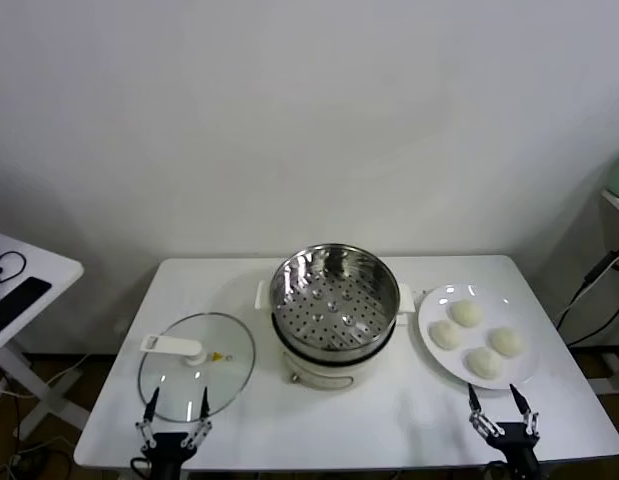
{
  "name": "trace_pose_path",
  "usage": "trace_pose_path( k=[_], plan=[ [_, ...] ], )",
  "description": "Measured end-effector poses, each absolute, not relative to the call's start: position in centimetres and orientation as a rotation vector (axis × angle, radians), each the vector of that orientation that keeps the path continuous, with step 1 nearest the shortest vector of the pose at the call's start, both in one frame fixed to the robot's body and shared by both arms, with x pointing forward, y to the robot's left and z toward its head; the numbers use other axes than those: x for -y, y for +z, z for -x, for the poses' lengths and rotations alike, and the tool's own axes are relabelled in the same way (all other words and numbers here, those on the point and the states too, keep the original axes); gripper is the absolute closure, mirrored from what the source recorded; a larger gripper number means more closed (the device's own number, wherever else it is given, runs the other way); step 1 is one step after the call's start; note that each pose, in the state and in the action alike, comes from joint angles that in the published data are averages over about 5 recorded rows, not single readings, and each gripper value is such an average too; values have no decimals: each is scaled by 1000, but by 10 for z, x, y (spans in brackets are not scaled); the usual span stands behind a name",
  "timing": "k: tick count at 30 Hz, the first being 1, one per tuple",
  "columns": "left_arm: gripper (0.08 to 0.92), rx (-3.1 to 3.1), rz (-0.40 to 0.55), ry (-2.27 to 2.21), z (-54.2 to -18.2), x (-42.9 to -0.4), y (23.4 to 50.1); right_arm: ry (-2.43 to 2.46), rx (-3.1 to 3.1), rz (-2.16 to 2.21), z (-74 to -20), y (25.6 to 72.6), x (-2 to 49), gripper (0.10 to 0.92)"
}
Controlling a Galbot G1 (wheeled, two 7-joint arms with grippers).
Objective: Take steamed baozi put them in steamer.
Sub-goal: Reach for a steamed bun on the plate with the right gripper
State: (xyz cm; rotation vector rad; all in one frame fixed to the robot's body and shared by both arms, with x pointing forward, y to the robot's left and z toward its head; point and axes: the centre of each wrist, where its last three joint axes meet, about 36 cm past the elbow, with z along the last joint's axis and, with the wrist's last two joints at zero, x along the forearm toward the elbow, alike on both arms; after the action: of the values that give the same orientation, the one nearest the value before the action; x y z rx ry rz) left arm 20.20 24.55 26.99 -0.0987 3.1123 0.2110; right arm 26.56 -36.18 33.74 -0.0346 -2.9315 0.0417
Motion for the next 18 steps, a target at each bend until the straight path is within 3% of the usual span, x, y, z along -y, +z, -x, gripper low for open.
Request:
trace_pose_path(
  k=[18],
  plan=[
    [177,-3091,14,221,-210,-238,267,378,2746,-137,-417,444,402,200]
  ],
)
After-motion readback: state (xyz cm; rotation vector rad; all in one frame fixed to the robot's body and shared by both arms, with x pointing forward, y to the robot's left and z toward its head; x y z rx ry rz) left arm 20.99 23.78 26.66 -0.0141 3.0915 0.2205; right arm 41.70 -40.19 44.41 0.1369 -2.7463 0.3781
